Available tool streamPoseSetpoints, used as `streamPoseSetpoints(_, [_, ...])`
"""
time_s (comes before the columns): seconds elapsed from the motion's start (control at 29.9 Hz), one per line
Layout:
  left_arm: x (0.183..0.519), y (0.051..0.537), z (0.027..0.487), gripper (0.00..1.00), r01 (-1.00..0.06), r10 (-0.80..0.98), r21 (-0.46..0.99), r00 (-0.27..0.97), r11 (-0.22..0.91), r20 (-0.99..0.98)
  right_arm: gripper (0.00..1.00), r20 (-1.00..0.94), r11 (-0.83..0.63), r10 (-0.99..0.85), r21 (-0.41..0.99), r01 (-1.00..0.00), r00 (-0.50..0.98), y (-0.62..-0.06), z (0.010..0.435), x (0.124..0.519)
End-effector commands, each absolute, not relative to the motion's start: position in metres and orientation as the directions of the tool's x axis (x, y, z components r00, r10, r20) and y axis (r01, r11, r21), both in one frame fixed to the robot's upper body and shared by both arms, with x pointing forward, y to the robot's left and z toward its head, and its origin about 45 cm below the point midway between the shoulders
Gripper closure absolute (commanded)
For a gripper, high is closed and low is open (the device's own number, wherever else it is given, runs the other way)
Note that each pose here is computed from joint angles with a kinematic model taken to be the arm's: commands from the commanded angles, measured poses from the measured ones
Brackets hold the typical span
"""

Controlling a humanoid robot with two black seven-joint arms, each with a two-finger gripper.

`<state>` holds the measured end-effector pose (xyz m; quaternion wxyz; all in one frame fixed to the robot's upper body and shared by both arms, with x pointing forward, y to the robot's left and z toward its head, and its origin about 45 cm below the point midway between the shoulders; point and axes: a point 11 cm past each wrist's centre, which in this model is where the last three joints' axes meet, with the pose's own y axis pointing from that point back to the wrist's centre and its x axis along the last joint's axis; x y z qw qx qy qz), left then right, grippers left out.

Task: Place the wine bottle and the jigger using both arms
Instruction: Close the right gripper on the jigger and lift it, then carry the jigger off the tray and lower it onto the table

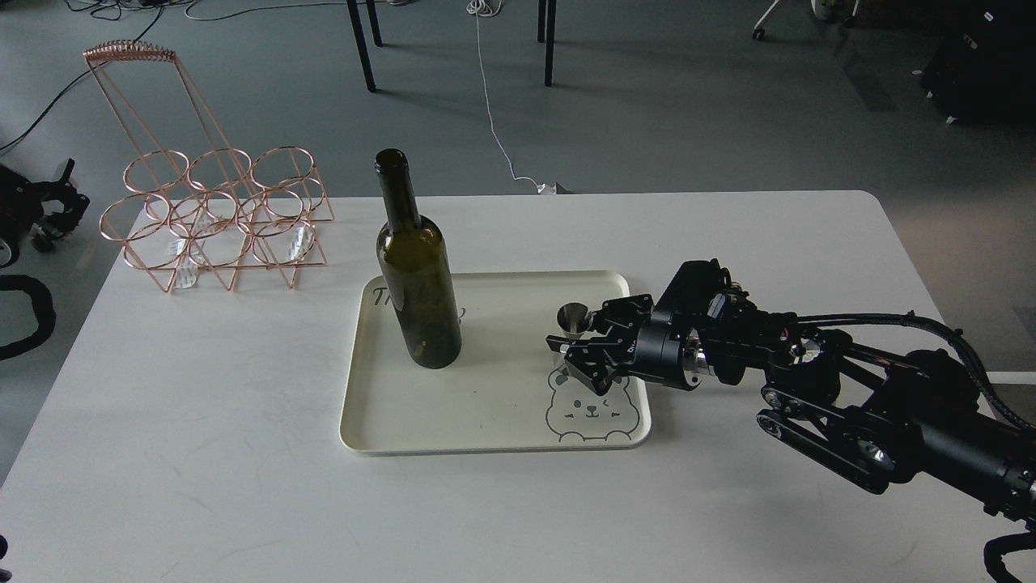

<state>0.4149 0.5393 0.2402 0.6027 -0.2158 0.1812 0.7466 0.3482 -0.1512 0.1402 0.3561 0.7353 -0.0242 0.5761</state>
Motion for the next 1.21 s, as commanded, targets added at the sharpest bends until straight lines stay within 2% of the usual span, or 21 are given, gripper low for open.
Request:
streamPoseSetpoints(0.0, [0.415, 0.539, 0.240, 0.01, -0.978, 0.822, 0.011, -0.181, -0.208, -0.540, 0.75, 0.864, -0.744, 0.375, 0.497, -0.446, 0.337, -0.152, 0.139, 0.348])
streamPoseSetpoints(0.13, [0.415, 0.540, 0.241, 0.01, -0.978, 0.822, 0.010, -0.182, -0.210, -0.540, 0.84, 0.863, -0.741, 0.377, 0.499, -0.449, 0.338, -0.153, 0.139, 0.348])
streamPoseSetpoints(0.5, [0.416, 0.539, 0.242, 0.01, -0.978, 0.822, 0.006, -0.177, -0.206, -0.542, 0.92, 0.889, -0.758, 0.350, 0.454, -0.469, 0.295, -0.153, 0.148, 0.352])
streamPoseSetpoints(0.84, [0.417, 0.541, 0.246, 0.01, -0.978, 0.824, 0.000, -0.176, -0.209, -0.539, 0.92, 0.914, -0.763, 0.327, 0.406, -0.503, 0.242, -0.168, 0.170, 0.357])
streamPoseSetpoints(1.04, [0.418, 0.540, 0.248, 0.01, -0.978, 0.823, -0.004, -0.173, -0.208, -0.541, 0.92, 0.932, -0.729, 0.311, 0.360, -0.583, 0.187, -0.211, 0.209, 0.367])
streamPoseSetpoints(1.17, [0.419, 0.539, 0.249, 0.01, -0.978, 0.823, -0.007, -0.170, -0.206, -0.542, 0.92, 0.937, -0.682, 0.258, 0.348, -0.643, 0.234, -0.244, 0.223, 0.365])
